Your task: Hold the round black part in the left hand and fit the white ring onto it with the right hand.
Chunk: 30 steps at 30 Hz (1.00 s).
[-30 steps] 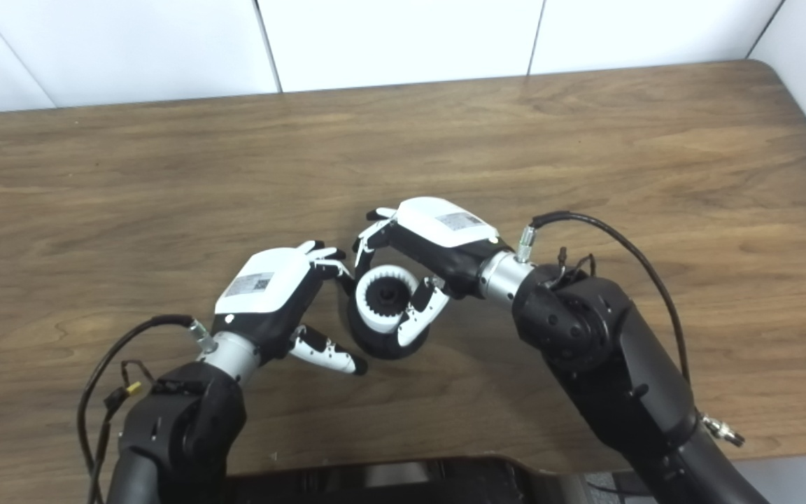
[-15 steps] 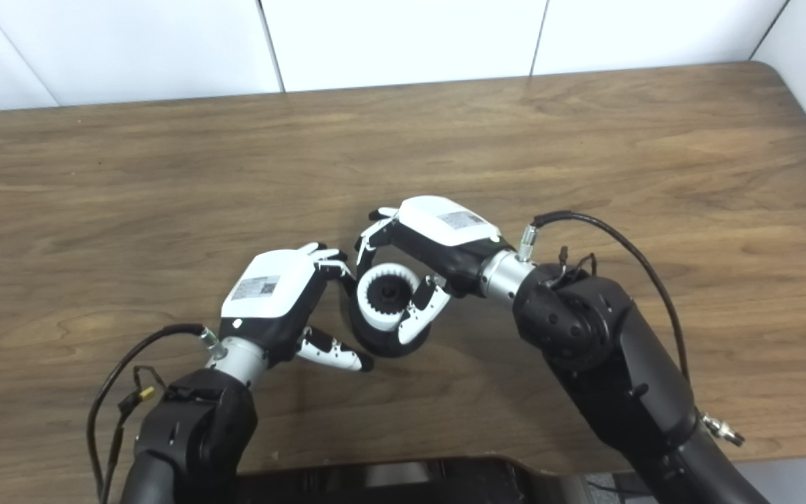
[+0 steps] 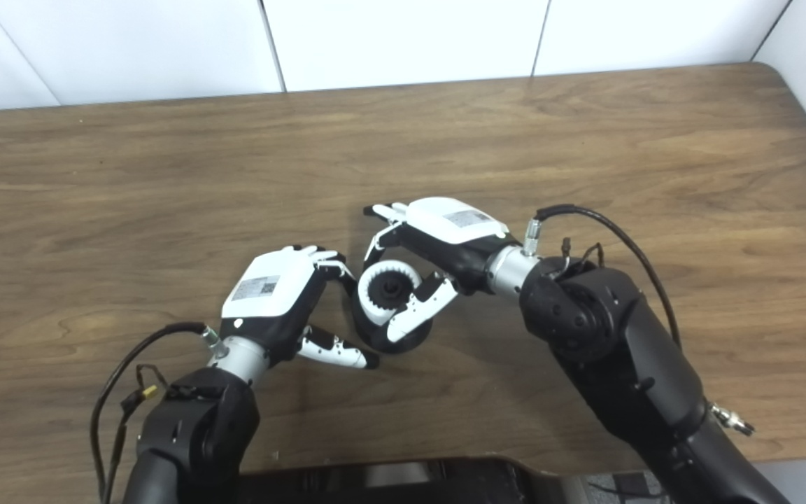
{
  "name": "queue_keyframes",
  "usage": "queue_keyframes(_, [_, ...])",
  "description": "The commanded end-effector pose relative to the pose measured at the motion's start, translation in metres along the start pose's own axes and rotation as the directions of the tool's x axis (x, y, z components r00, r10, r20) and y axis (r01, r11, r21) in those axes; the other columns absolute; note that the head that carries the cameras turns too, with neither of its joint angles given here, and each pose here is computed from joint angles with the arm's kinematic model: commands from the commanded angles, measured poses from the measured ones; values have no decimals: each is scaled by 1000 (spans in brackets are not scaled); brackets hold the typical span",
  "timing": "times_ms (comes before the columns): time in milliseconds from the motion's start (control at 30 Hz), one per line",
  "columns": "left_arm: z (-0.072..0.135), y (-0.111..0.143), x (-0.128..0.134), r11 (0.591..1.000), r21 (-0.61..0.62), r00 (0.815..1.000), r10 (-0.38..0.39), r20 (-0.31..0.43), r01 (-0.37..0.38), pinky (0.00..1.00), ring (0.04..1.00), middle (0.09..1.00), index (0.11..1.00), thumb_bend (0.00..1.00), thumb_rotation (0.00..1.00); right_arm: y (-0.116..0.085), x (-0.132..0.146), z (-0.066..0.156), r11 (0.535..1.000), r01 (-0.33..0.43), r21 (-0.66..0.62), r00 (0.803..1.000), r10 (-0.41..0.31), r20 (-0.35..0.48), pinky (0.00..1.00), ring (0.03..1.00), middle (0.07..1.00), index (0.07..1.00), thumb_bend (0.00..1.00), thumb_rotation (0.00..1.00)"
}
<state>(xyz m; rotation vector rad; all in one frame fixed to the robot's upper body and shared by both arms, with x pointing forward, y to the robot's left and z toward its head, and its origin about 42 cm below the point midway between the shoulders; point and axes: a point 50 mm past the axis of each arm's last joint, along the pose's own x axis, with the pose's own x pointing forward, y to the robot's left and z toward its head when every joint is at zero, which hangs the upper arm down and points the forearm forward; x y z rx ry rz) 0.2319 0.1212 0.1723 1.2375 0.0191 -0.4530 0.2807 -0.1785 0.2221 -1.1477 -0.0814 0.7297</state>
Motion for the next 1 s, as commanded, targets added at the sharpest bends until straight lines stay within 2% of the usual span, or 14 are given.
queue_keyframes(0, [0, 1, 1, 1000, 18, 1000, -10, -20, 11, 961, 922, 877, 737, 1000, 372, -8, -4, -1, 1000, 24, -17, 1000, -24, 0, 1000, 1000, 1000, 987, 1000, 564])
queue_keyframes(200, [0, 4, 0, 999, 42, 999, -25, -35, 26, 961, 924, 893, 797, 1000, 418, -10, -5, -2, 999, 32, 2, 999, -32, 1, 1000, 1000, 1000, 1000, 1000, 601])
queue_keyframes(400, [-6, 8, -3, 999, -24, 999, -38, -39, 37, 976, 944, 911, 850, 1000, 381, -15, -10, -2, 995, 51, 84, 999, -52, 5, 1000, 1000, 1000, 1000, 1000, 587])
queue_keyframes(667, [-10, 8, -4, 998, -23, 997, -59, -50, 58, 949, 939, 920, 861, 1000, 381, -17, -16, -8, 972, 83, 219, 996, -84, -3, 989, 1000, 1000, 1000, 1000, 574])
queue_keyframes(800, [-10, 7, -4, 998, -16, 996, -69, -52, 68, 951, 936, 920, 862, 1000, 385, -15, -18, -10, 967, 94, 238, 995, -98, 5, 958, 1000, 1000, 1000, 1000, 575])
queue_keyframes(967, [-9, 6, -3, 997, -9, 996, -72, -54, 72, 950, 932, 915, 857, 1000, 383, -15, -19, -10, 957, 112, 269, 993, -120, 15, 968, 1000, 1000, 1000, 1000, 572])
